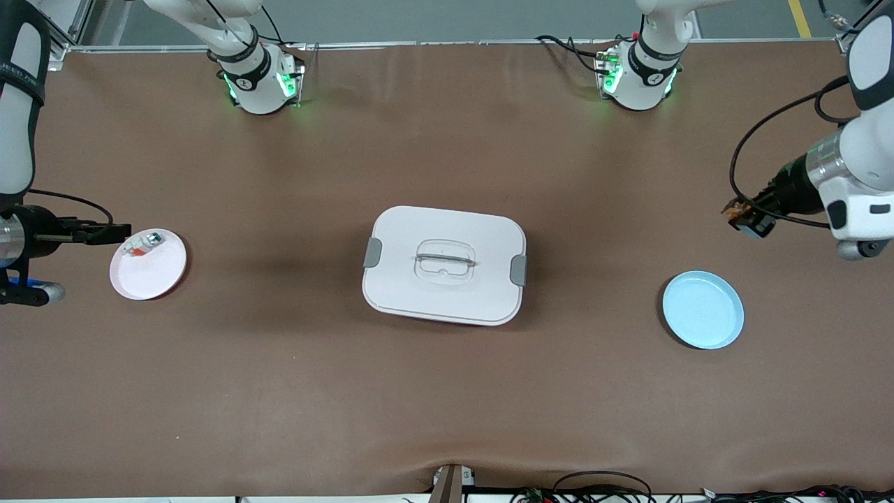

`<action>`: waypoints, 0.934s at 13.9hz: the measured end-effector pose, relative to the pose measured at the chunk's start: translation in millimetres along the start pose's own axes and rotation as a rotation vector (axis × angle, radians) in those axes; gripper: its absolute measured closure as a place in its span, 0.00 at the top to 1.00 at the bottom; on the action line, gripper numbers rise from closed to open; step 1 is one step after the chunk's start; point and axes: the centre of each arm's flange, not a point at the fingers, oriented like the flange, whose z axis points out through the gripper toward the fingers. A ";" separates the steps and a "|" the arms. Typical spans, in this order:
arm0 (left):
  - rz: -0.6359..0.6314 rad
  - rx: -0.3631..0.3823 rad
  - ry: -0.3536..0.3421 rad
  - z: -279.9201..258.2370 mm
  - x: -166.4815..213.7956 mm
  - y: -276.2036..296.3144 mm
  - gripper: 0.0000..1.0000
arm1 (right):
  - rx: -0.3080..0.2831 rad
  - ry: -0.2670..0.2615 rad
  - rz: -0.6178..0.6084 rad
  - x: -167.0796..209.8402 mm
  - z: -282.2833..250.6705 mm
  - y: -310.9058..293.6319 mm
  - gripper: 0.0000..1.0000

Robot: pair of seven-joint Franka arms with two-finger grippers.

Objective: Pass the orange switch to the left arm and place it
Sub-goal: 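Lower the switch with the left gripper onto the blue plate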

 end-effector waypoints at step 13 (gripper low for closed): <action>-0.394 -0.190 0.050 92.3 66.0 -44.8 0.35 | -0.011 0.050 0.007 -10.4 -18.3 2.9 1.00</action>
